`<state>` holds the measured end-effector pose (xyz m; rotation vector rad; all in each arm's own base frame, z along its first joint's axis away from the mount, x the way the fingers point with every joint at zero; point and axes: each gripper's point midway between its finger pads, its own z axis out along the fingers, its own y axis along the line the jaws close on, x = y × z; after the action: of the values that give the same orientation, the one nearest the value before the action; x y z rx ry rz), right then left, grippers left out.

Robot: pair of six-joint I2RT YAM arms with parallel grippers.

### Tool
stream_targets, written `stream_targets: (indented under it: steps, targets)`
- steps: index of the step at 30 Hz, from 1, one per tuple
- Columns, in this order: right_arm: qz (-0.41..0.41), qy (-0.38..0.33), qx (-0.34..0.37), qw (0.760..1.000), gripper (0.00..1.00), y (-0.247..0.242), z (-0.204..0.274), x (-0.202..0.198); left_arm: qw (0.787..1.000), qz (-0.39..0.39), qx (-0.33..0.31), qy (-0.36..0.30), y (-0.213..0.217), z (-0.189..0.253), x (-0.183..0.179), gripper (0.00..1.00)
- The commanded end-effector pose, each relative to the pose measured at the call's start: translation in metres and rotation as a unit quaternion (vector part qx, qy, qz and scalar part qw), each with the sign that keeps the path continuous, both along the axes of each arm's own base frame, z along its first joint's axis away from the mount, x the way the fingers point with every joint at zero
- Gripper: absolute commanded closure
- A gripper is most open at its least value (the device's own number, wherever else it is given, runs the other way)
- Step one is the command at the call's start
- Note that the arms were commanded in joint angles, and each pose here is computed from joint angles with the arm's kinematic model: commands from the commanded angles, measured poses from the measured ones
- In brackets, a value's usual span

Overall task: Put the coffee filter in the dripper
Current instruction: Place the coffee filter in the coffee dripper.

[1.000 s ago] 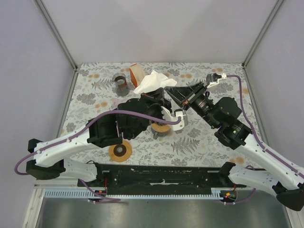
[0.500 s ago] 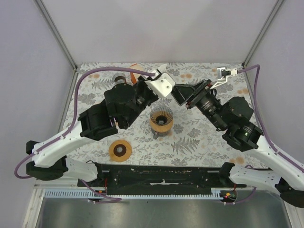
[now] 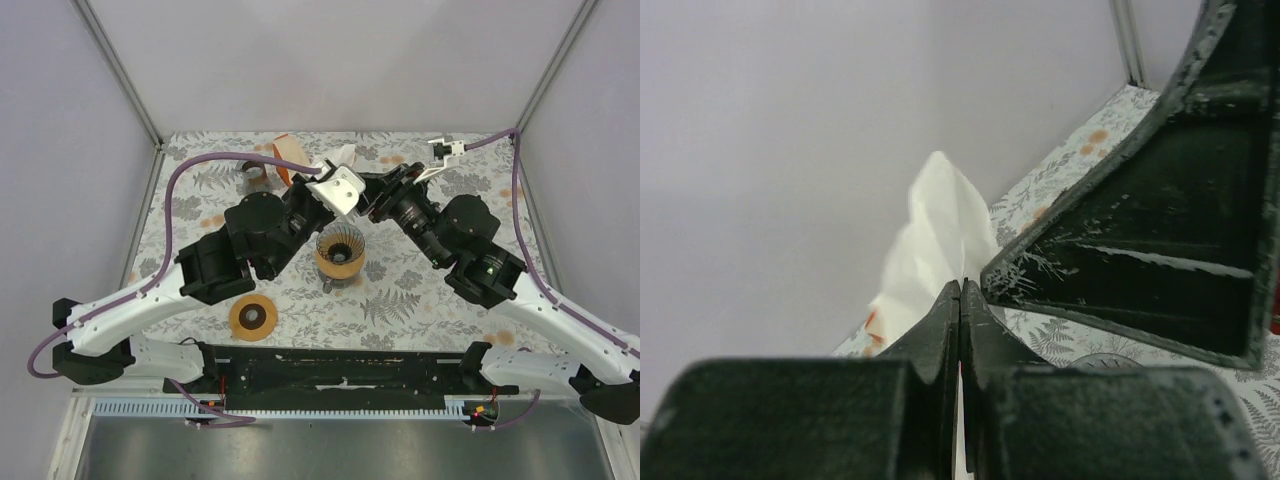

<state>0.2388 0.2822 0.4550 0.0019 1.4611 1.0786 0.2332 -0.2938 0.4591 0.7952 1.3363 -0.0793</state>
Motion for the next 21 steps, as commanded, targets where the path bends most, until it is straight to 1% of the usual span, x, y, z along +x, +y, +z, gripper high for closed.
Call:
stream_targets:
  steps: [1, 4, 7, 11, 14, 15, 16, 17, 19, 21]
  targets:
    - [-0.033, -0.022, 0.055, 0.998, 0.64, -0.01, 0.034, 0.006, 0.998, -0.036, -0.042, -0.041, 0.002, 0.029, -0.013, 0.98]
    - [-0.041, -0.02, 0.054, 0.997, 0.66, -0.009, 0.035, 0.011, 0.997, -0.041, -0.038, -0.048, 0.003, 0.028, -0.015, 0.98]
    - [-0.037, -0.022, 0.051, 0.998, 0.65, -0.004, 0.034, 0.013, 0.997, -0.048, -0.032, -0.055, 0.001, 0.027, -0.016, 0.98]
    - [-0.024, -0.024, 0.045, 0.998, 0.57, 0.007, 0.034, 0.014, 0.996, -0.047, -0.026, -0.073, 0.001, 0.03, -0.015, 0.98]
    - [-0.005, -0.023, 0.045, 0.999, 0.56, 0.02, 0.032, 0.016, 0.994, -0.048, -0.031, -0.089, 0.0, 0.038, -0.015, 0.98]
    - [0.0, -0.022, 0.049, 0.999, 0.59, 0.022, 0.033, 0.016, 0.994, -0.047, -0.029, -0.09, -0.002, 0.037, -0.014, 0.98]
    - [-0.001, -0.022, 0.051, 0.998, 0.67, 0.023, 0.033, 0.016, 0.995, -0.045, -0.03, -0.089, -0.001, 0.037, -0.014, 0.98]
    - [-0.007, -0.021, 0.05, 0.998, 0.79, 0.021, 0.032, 0.018, 0.995, -0.04, -0.03, -0.09, 0.001, 0.038, -0.013, 0.98]
    - [-0.042, -0.014, 0.045, 0.998, 0.98, 0.006, 0.028, 0.022, 0.995, -0.02, -0.029, -0.096, 0.007, 0.042, -0.01, 0.98]
    - [-0.1, -0.011, 0.036, 0.994, 1.0, -0.02, 0.02, 0.028, 0.994, 0.009, -0.024, -0.106, 0.019, 0.048, -0.004, 0.98]
